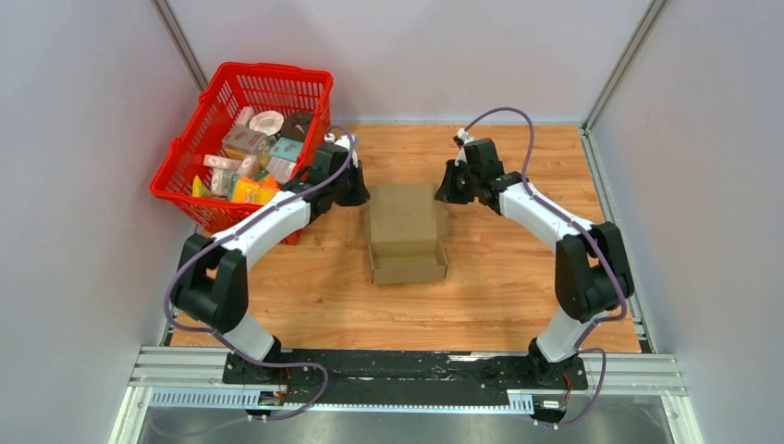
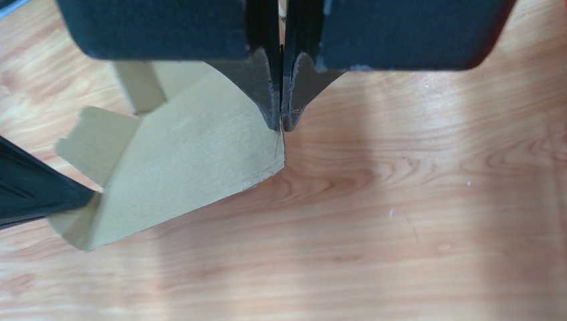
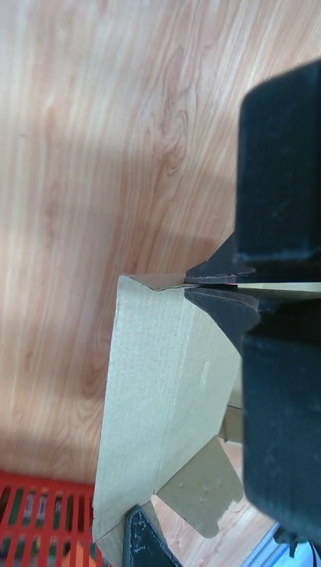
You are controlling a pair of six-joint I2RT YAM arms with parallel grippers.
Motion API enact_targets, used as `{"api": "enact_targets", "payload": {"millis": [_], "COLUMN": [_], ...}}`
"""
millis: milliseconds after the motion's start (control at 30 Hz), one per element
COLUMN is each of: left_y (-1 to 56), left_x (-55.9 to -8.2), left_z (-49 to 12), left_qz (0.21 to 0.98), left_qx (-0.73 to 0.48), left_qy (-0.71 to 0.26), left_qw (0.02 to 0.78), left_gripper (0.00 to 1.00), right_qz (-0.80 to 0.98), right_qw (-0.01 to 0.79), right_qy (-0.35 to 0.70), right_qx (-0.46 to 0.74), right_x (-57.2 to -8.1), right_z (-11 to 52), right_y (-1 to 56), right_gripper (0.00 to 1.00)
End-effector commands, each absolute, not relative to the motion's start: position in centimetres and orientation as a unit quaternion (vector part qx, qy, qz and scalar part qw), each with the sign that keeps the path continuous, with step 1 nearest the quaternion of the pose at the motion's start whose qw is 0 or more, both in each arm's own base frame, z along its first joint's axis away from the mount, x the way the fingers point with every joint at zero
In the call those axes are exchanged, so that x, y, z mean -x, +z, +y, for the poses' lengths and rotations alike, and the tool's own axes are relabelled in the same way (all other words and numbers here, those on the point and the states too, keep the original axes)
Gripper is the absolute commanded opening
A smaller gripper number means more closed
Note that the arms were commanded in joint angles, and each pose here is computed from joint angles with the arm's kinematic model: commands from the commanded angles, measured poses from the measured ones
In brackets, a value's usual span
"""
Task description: Fold the paper box
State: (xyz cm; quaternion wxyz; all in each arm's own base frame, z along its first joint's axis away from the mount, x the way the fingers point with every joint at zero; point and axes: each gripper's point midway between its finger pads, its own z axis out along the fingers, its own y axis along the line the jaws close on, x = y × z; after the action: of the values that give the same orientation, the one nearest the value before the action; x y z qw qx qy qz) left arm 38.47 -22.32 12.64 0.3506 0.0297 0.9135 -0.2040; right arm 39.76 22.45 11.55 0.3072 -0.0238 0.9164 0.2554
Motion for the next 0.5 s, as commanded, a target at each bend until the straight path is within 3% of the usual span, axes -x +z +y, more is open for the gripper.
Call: {"api": "enact_targets", "payload": {"millis": [0, 233, 467], "left_y": [17.3, 18.6, 17.3], "left_x": [-38.0, -35.2, -32.3], "left_z": [-23.7, -24.6, -24.1], "left_qz": [0.866, 0.85, 0.856], "left_qx": [-0.054, -0.072, -0.066], "left_qy": [-0.26, -0.275, -0.28], "left_qw": [0.423, 0.442, 0.43], "left_gripper": [0.0, 0.0, 0.05], "right_qz": [0.87, 0.841, 0.845], "right_qw": [0.422, 0.502, 0.492], "right_qy": [0.243, 0.193, 0.208], "right_qx": [0.07, 0.06, 0.038], "right_x": [-40.2, -38.0, -34.8], "right_z": [23.3, 22.2, 21.9], "right_y": [17.2, 18.4, 17.1], "right_gripper": [0.03, 0.06, 0.06]}}
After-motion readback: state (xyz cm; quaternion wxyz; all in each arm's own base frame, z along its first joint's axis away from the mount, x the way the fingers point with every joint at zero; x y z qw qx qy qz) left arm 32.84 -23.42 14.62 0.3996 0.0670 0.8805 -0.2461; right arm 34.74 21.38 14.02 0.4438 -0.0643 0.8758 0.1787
